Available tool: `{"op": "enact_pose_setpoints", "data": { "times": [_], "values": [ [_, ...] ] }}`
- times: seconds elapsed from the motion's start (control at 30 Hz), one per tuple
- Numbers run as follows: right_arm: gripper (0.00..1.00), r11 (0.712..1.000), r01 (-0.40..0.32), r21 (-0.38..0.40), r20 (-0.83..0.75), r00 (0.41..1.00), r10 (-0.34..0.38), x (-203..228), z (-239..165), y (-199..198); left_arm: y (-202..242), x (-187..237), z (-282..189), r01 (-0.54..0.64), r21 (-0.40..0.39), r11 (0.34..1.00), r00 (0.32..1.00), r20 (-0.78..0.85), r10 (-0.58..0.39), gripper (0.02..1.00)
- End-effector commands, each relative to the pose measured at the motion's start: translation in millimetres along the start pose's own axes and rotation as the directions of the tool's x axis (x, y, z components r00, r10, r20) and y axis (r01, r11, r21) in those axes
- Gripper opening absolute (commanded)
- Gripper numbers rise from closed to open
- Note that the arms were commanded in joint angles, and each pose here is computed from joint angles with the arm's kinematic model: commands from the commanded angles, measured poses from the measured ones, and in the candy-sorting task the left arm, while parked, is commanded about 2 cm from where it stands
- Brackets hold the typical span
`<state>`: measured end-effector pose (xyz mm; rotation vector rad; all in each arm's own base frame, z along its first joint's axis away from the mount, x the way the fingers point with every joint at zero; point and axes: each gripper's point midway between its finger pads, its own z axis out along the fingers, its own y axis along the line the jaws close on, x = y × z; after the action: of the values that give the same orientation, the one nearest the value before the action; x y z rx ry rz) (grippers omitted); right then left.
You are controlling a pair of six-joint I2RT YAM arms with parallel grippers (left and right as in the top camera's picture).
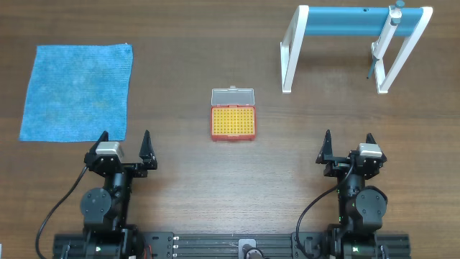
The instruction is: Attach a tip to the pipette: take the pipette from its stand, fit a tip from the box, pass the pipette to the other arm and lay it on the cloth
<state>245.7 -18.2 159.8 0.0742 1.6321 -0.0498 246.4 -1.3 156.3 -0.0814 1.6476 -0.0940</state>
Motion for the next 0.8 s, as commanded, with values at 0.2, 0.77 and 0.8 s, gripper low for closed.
{"op": "enact_pose_setpoints", "data": {
  "times": [0.2,0.77,0.8],
  "values": [
    [0.958,1.0,-0.018,0.002,-0.006,1.0,0.018,2,0,-1,3,1,0,-0.013,-0.017,1.0,1.0,0.001,0.013,0.998],
    [0.963,0.997,-0.011,0.08,0.004,1.0,0.011,0,-1,-14,3,1,0,-0.013,-0.017,1.0,1.0,0.0,0.013,0.998],
    [0.958,0.997,-0.011,0.08,0.004,1.0,0.011,0,-1,-14,3,1,0,-0.014,-0.017,1.0,1.0,0.0,0.014,0.998]
  ]
}}
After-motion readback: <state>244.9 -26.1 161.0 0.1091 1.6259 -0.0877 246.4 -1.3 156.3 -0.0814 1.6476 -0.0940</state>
